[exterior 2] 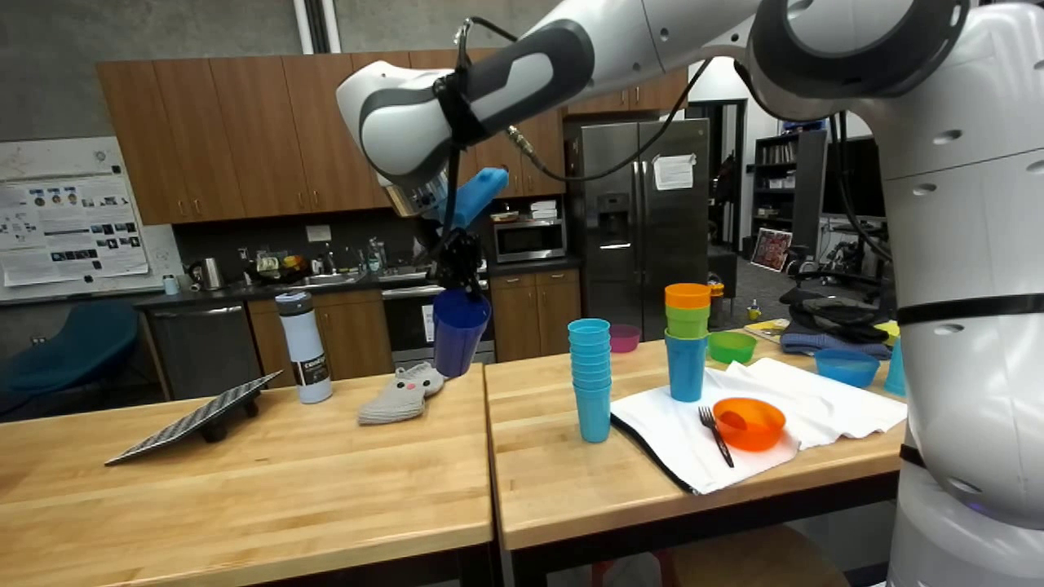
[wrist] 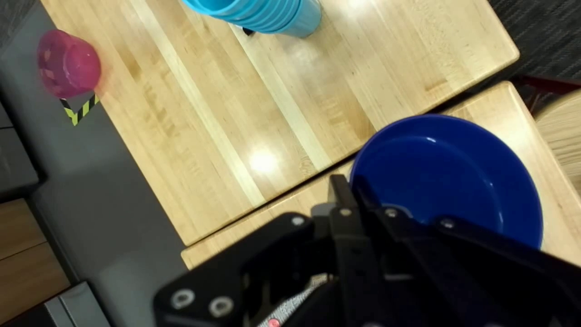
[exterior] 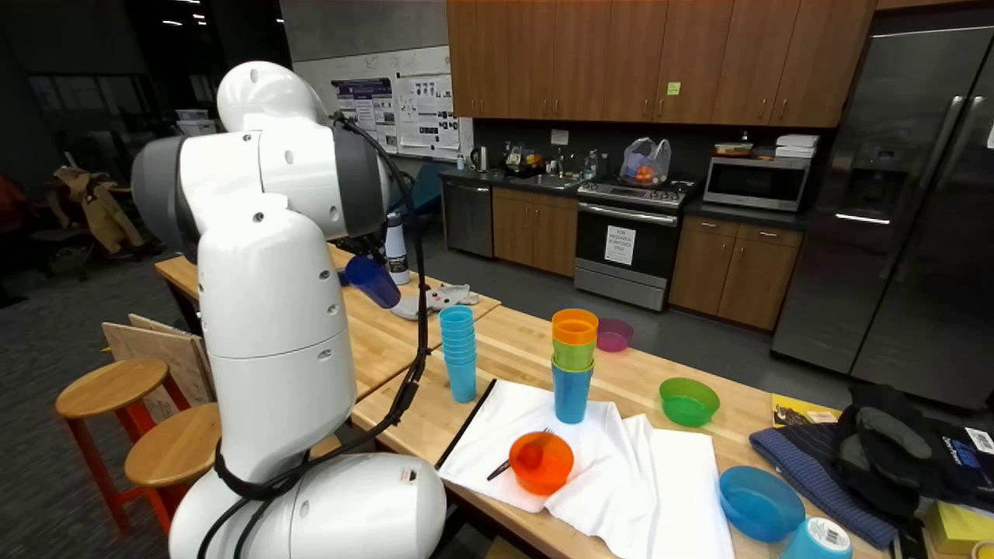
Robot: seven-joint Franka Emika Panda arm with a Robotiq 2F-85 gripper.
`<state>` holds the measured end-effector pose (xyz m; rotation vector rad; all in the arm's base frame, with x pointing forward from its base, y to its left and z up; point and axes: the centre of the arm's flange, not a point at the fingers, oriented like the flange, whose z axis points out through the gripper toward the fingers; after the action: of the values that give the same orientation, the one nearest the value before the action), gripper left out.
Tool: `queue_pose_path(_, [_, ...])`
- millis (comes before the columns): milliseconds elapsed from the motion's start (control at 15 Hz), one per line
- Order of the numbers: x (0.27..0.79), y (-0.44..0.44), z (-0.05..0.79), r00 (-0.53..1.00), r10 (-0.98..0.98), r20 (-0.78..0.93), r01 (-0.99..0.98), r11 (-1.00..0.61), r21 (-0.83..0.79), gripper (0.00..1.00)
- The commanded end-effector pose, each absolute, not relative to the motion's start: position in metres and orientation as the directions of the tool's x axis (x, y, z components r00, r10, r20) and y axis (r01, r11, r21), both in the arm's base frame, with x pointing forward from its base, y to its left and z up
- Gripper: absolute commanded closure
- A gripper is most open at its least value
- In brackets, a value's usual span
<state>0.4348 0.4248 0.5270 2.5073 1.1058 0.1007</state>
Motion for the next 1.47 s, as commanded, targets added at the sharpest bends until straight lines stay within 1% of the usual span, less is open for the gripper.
queue_pose_path(0, [0.417, 0.384, 0.548, 0.702, 0.706, -0.100, 0.675, -0.613, 0.409, 0.99])
queue_pose_path(400, [0.390, 0.282, 0.597, 0.781, 0.613, -0.120, 0.589, -0.660, 0.467, 0.99])
queue_pose_path(667, [0.371, 0.202, 0.628, 0.877, 0.480, -0.025, 0.431, -0.763, 0.482, 0.99])
queue_pose_path(733, [0.396, 0.248, 0.621, 0.850, 0.522, -0.069, 0.486, -0.728, 0.483, 0.96])
queue_pose_path(867, [0.385, 0.220, 0.631, 0.876, 0.481, -0.044, 0.439, -0.756, 0.486, 0.96])
queue_pose_path(1000, [0.378, 0.212, 0.633, 0.881, 0.472, -0.035, 0.427, -0.761, 0.489, 0.96])
queue_pose_path(1200, [0.376, 0.216, 0.628, 0.877, 0.478, -0.041, 0.435, -0.755, 0.491, 0.96])
queue_pose_path(1267, [0.376, 0.215, 0.627, 0.877, 0.479, -0.042, 0.435, -0.754, 0.491, 0.99])
queue_pose_path(1400, [0.383, 0.201, 0.633, 0.902, 0.431, -0.018, 0.392, -0.804, 0.448, 0.99])
